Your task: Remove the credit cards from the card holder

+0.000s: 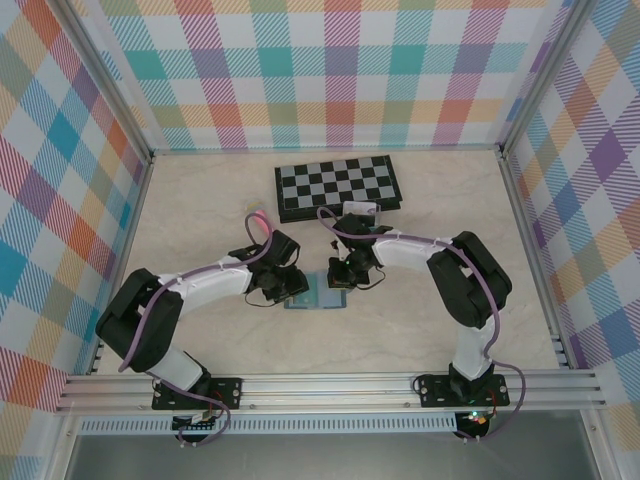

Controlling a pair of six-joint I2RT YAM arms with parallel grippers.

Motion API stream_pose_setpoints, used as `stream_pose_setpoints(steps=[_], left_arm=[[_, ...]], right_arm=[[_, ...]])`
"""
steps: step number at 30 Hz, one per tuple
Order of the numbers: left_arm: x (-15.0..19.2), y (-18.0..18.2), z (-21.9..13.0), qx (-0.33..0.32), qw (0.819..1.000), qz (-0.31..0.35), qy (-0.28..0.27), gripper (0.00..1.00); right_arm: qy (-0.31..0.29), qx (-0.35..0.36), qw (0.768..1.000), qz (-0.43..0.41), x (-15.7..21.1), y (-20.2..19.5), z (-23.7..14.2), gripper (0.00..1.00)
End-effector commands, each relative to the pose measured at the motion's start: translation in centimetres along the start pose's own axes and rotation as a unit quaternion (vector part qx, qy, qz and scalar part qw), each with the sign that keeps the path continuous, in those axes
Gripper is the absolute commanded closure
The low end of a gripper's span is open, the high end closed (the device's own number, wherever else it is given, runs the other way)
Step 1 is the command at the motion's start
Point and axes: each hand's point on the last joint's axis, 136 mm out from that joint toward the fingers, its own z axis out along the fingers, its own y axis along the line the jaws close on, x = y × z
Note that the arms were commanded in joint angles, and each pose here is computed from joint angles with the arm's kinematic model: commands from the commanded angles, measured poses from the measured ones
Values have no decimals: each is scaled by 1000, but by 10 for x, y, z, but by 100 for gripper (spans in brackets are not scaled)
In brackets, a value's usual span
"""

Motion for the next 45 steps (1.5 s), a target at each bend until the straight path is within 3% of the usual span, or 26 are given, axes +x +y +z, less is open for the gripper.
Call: stream_pose_setpoints(steps=[1, 14, 25, 45], left_arm=[[-4, -9, -11, 23, 1000, 9, -11, 68], [-1, -25, -21, 64, 998, 27, -4, 72], [8, -63, -23, 171, 984, 47, 25, 77], [13, -57, -1, 144, 987, 44, 50, 68]], right_arm=[[28, 44, 999, 8, 13, -23, 15, 91], [27, 46, 999, 10, 13, -24, 14, 91], [26, 43, 999, 9, 13, -23, 13, 91], [23, 41, 999, 8, 12, -21, 11, 88]])
